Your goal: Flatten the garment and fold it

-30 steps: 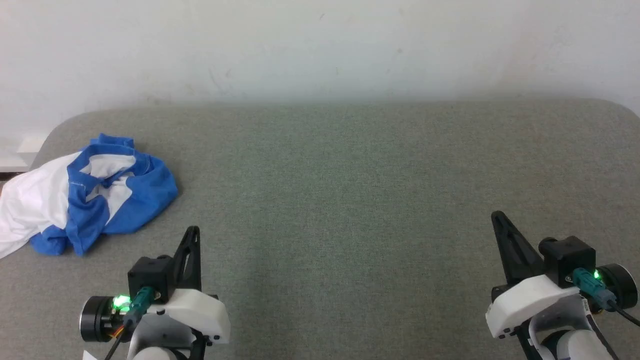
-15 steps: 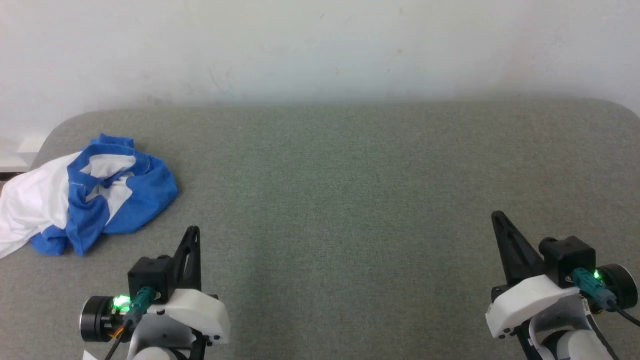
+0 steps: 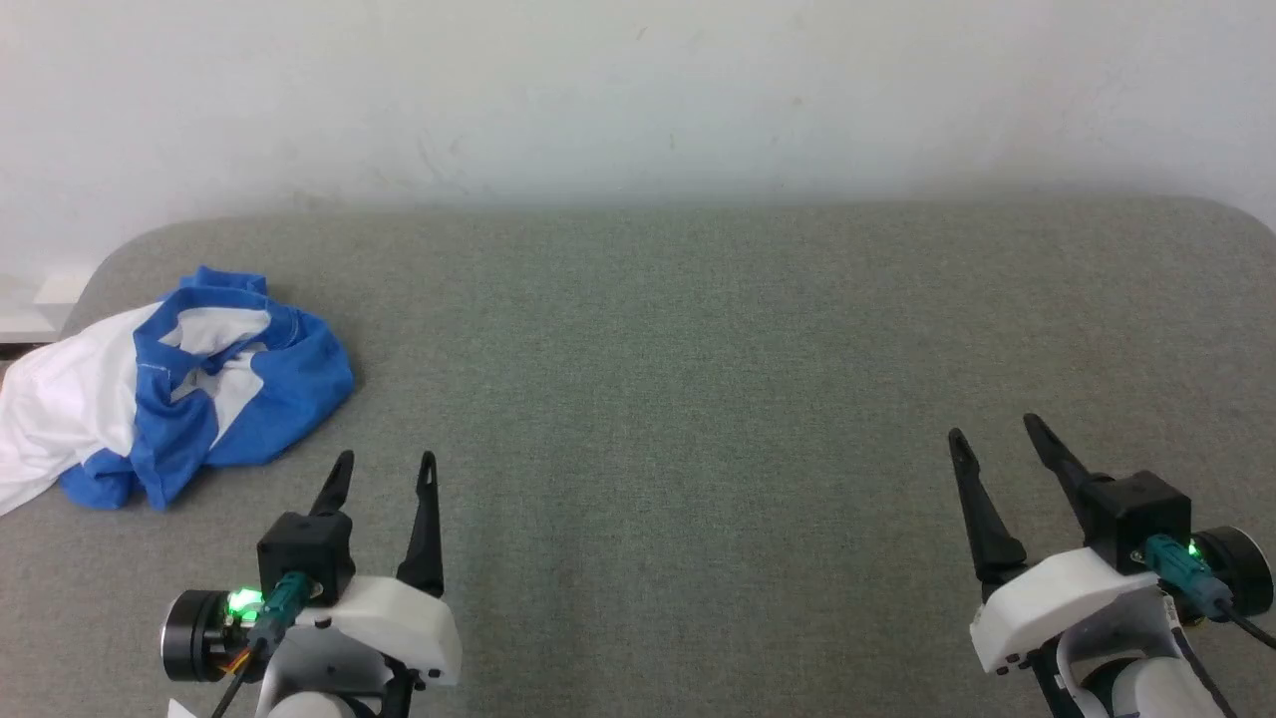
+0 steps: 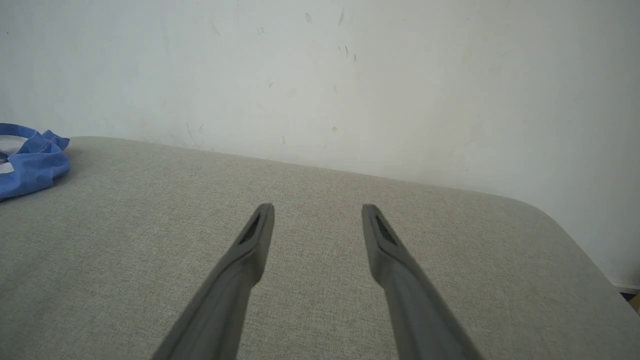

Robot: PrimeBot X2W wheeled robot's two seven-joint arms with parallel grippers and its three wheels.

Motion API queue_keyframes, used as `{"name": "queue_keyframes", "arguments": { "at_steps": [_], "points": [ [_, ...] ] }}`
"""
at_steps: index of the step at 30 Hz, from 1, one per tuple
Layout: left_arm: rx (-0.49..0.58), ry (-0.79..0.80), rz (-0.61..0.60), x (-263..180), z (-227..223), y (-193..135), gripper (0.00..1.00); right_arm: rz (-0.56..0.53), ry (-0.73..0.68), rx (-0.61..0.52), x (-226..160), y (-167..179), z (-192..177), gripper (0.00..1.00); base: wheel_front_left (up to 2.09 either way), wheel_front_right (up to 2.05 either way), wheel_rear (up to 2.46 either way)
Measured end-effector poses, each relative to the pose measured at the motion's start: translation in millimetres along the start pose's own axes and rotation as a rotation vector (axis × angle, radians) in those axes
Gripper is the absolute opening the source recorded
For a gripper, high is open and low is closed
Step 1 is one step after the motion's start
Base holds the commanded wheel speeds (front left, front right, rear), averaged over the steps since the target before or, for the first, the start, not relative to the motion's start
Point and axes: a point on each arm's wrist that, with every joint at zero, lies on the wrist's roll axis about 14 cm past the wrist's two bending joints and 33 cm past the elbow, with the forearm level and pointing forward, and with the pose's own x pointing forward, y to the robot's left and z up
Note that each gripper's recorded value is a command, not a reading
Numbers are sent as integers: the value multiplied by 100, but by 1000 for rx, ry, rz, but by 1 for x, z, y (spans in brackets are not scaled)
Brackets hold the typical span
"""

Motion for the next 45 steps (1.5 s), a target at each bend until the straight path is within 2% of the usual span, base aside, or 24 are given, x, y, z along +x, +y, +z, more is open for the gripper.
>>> {"name": "queue_keyframes", "arguments": {
  "at_steps": [13,25,45],
  "points": [
    [-10,-35,5,-1,7,-2,100,-25,-27,34,1,-9,3,100,0,0,0],
    [-29,-68,56,-9,13,9,100,-9,-51,45,6,-4,5,100,0,0,0],
    [-46,-99,235,-42,15,53,100,150,-93,54,34,49,12,100,0,0,0]
  ]
}}
